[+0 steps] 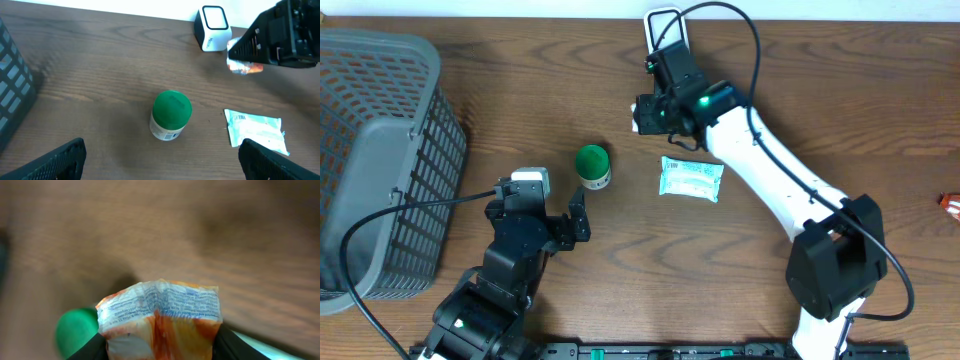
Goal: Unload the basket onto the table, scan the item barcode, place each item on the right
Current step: 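Carry the Kleenex pack up to the scanner, then hold the Kleenex pack in front of the scanner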
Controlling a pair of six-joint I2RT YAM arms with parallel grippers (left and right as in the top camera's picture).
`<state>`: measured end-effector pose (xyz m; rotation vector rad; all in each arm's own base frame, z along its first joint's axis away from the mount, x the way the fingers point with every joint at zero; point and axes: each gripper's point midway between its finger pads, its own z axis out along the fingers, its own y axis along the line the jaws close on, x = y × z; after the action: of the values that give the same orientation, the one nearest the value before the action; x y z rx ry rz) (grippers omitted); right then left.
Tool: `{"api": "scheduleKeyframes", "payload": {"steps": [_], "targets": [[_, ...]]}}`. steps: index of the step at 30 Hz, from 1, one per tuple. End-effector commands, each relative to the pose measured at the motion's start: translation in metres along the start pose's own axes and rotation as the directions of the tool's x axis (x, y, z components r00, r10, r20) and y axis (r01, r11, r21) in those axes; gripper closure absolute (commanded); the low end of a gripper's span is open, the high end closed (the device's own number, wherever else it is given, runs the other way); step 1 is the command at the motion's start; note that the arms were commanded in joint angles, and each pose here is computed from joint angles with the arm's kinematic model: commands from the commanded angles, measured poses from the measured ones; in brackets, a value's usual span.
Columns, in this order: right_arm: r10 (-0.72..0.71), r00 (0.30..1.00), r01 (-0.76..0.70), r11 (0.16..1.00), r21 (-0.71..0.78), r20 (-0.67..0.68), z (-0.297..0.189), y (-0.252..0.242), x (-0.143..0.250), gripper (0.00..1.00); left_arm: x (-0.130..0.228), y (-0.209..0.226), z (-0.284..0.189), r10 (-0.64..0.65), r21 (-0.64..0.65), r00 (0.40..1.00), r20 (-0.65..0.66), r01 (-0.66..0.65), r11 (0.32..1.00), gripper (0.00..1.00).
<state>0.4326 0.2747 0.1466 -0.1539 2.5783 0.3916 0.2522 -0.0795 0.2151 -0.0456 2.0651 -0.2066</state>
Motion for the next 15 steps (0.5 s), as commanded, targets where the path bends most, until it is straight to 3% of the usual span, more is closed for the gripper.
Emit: {"api": "scheduleKeyframes", "payload": {"steps": [1,8,15], "targets": [[-0.038,0.985,-0.003,0.972,0.236,0.166,-0.008,-0.026,-0.029,0.54,-0.003,0.003,0.0,0.009,-0.014,1.0,0.011,-0.009,1.0,0.02],[-0.163,0.942,0.085,0.961,0.262,0.294,-0.016,-0.007,-0.059,0.51,-0.003,0.003,0.0,0.009,-0.014,1.0,0.011,-0.009,1.0,0.02],[-0.153,0.904,0.063,0.971,0.229,0.399,-0.024,0.0,-0.086,0.48,-0.003,0.003,0.0,0.009,-0.014,1.0,0.011,-0.009,1.0,0.02]]}}
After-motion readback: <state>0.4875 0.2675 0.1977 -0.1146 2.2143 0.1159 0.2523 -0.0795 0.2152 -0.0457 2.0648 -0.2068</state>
